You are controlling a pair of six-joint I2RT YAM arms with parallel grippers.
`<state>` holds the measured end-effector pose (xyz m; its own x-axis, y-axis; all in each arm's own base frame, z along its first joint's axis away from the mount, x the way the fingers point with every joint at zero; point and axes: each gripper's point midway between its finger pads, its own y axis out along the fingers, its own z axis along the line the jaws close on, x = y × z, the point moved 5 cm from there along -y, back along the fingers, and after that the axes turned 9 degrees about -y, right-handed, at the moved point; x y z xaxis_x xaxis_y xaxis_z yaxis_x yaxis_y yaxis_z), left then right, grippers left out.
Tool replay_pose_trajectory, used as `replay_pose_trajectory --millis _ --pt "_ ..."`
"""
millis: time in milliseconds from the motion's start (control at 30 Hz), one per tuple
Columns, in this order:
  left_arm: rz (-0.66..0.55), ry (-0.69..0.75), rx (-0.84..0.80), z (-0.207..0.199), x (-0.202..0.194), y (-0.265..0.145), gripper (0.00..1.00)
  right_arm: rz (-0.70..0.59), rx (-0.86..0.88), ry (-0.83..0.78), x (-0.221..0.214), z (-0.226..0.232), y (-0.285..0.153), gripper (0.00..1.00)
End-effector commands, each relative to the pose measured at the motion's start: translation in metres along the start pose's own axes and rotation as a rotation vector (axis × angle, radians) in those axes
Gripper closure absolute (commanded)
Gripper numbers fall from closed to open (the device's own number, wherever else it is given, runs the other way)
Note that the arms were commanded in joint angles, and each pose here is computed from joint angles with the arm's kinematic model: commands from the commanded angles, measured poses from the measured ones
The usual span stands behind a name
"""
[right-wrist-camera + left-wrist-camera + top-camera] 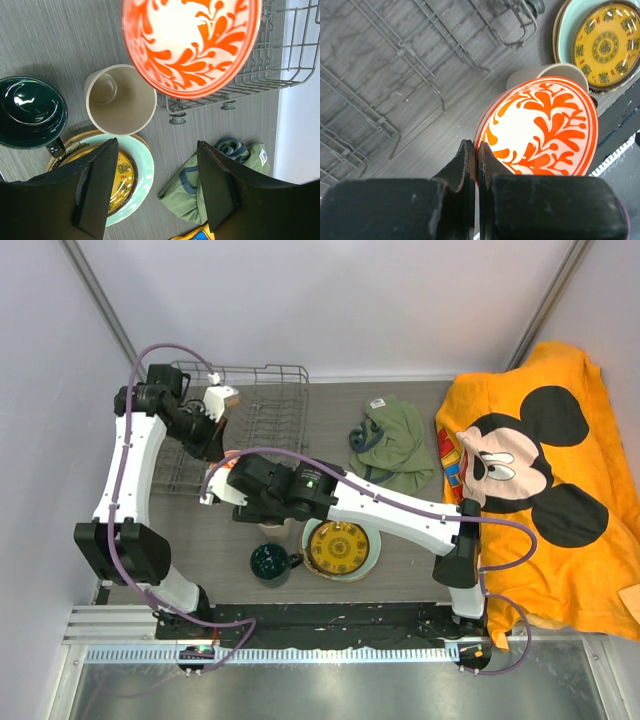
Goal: Unload the mixed dishes from the dish rack
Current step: Pick up the bowl from the dish rack, then place the bowl at the center of the board.
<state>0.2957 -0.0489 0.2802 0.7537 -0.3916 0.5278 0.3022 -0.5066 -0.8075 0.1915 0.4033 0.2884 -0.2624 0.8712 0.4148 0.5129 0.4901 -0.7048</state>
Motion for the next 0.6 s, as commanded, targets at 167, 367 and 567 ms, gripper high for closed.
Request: replay_pose_trajectory --millis 167,367,567 --pt "0.058 -0.089 -0.105 -0.029 -0.051 -0.023 1.0 -0.028 -0.085 0.057 -0.007 -0.028 -0.028 0.32" --pt "0.07 -0.108 -0.087 -0.024 -0.075 -0.018 1.0 -0.025 -0.1 0.074 -0.012 -0.036 -0.031 0.31" --pt "0.083 -0.139 -0.071 -0.015 -0.096 -0.01 1.0 -0.018 -0.112 0.088 -0.017 -0.042 -0.033 0.31"
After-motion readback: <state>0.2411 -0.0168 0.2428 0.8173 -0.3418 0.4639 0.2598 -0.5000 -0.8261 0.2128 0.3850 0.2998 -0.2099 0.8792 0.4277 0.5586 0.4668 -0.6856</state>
